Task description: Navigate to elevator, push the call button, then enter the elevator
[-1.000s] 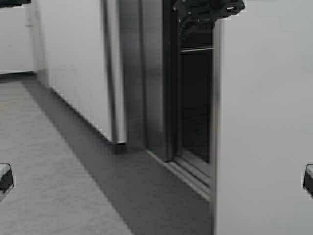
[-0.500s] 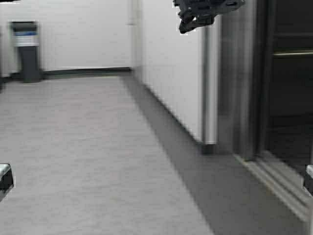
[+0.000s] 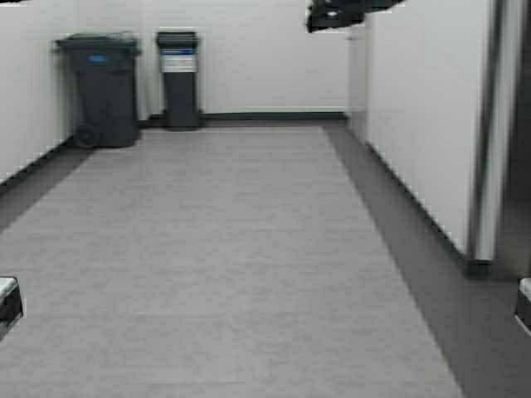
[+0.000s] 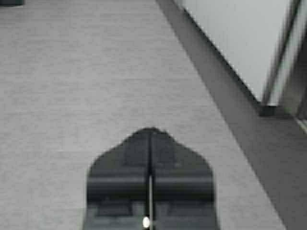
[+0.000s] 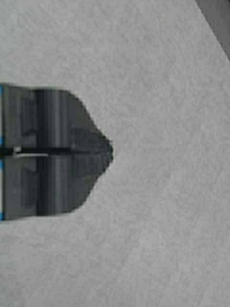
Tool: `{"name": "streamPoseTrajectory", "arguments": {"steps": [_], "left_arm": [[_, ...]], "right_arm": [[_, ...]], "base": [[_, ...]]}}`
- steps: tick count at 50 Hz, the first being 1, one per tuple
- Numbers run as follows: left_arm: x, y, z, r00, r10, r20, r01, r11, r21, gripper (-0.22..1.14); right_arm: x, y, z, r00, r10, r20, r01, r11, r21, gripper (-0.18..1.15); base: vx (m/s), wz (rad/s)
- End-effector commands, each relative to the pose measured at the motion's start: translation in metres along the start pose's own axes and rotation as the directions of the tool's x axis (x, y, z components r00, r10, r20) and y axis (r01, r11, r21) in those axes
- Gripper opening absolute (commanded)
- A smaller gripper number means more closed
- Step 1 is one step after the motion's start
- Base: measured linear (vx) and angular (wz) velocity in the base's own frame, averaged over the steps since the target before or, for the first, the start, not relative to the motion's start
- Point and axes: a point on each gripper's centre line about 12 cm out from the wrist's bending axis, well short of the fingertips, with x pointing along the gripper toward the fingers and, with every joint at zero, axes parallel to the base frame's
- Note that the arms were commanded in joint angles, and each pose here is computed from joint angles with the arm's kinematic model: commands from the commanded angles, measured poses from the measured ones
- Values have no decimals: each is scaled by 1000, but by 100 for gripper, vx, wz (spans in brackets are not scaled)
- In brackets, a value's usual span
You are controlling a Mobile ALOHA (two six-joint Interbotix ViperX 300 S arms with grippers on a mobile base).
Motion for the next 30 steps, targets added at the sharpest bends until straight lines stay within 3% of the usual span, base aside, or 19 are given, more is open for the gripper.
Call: {"name": "streamPoseTrajectory", "arguments": {"steps": [1, 22, 30], "left_arm": [[6, -1, 8, 1000, -4, 13, 4, 1000, 6, 3], [20, -1, -2, 1000, -9, 8, 9, 1000, -4, 3], [22, -2, 7, 999, -15, 48, 15, 1000, 7, 3]], "right_arm": [[-2, -14, 3, 999, -26, 35, 25, 1000, 13, 5], [-4, -12, -8, 999, -13, 35, 12, 1000, 23, 5], [-9, -12, -2, 998, -14, 58, 13, 1000, 20, 5]], "base": [[14, 33], [23, 34], [31, 24]]}}
